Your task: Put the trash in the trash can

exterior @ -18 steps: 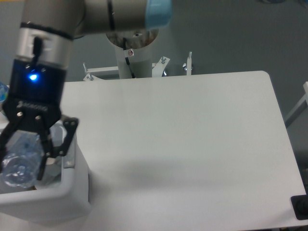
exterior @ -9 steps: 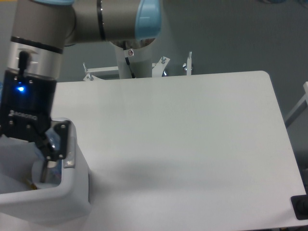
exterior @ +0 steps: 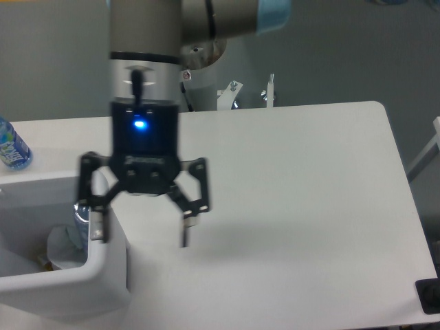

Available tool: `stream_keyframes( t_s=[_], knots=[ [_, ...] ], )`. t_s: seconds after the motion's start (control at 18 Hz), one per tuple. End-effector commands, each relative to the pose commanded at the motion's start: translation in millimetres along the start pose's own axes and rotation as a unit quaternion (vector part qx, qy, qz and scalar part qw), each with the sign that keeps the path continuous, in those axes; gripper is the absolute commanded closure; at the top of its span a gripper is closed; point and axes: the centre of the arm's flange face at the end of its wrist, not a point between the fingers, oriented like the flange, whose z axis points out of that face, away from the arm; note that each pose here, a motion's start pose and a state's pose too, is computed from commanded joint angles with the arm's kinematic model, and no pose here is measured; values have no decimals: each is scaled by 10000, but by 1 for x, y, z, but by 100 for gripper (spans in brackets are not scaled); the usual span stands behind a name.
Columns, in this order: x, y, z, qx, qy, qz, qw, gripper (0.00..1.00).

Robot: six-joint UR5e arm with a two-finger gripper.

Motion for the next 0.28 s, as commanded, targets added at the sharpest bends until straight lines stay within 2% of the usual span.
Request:
stream_keyframes(
  t_s=[0.11,0.28],
  knots=[
    [-1,16,-2,-438,-239,331,9982,0],
    [-2,21,-1,-575,-245,434,9971,0]
  ],
)
